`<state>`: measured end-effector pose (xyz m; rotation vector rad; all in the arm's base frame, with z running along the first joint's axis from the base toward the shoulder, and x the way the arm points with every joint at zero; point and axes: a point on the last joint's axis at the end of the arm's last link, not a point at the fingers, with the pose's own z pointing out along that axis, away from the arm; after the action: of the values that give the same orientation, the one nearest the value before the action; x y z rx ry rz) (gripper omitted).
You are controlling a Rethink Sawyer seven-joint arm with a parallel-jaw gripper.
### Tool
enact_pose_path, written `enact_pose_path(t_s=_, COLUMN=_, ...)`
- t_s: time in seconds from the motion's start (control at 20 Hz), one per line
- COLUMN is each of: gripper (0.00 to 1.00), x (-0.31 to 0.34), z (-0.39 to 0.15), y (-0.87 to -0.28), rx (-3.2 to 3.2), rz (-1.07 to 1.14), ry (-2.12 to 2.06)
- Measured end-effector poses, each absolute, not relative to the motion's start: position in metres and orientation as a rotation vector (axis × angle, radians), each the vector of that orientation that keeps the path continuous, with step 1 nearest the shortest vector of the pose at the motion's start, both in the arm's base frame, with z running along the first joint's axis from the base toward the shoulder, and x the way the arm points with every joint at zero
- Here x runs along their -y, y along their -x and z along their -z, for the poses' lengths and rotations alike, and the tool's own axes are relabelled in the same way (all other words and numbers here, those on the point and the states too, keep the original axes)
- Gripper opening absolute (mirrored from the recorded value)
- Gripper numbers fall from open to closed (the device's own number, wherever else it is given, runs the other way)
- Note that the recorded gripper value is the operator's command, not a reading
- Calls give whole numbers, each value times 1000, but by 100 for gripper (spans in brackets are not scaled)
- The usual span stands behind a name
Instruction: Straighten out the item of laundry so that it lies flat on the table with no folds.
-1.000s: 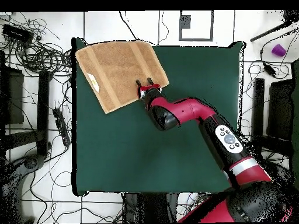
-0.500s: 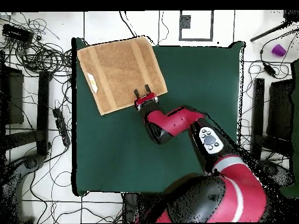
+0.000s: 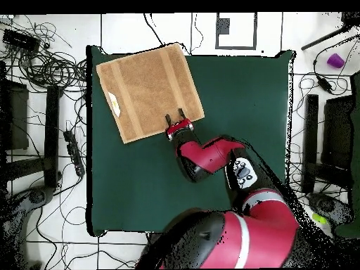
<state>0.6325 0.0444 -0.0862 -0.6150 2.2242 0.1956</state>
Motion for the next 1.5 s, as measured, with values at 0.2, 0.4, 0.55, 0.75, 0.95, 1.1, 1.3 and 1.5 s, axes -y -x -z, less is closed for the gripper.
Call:
enact_pose_path(t_s=0.2, gripper=100, x=-39, z=84, y=-625, rx=-2231, rz=-161, ry=622)
enact_pose_path(t_s=0.4, gripper=100, x=-22, z=83, y=-615, rx=-2236, rz=-125, ry=645)
enact_pose_path(t_s=0.55, gripper=100, x=-13, z=82, y=-610, rx=-2240, rz=-112, ry=647)
enact_pose_path(t_s=0.75, gripper=100, x=-5, z=81, y=-605, rx=-2245, rz=-102, ry=650)
enact_pose_path(t_s=0.95, gripper=100, x=4, z=79, y=-599, rx=-2249, rz=-86, ry=659)
enact_pose_path(t_s=1.1, gripper=100, x=12, z=79, y=-591, rx=-2254, rz=-69, ry=649)
enact_pose_path(t_s=1.3, gripper=100, x=20, z=80, y=-582, rx=-2250, rz=-56, ry=619)
enact_pose_path(t_s=1.5, gripper=100, x=24, z=81, y=-570, rx=-2234, rz=-53, ry=605)
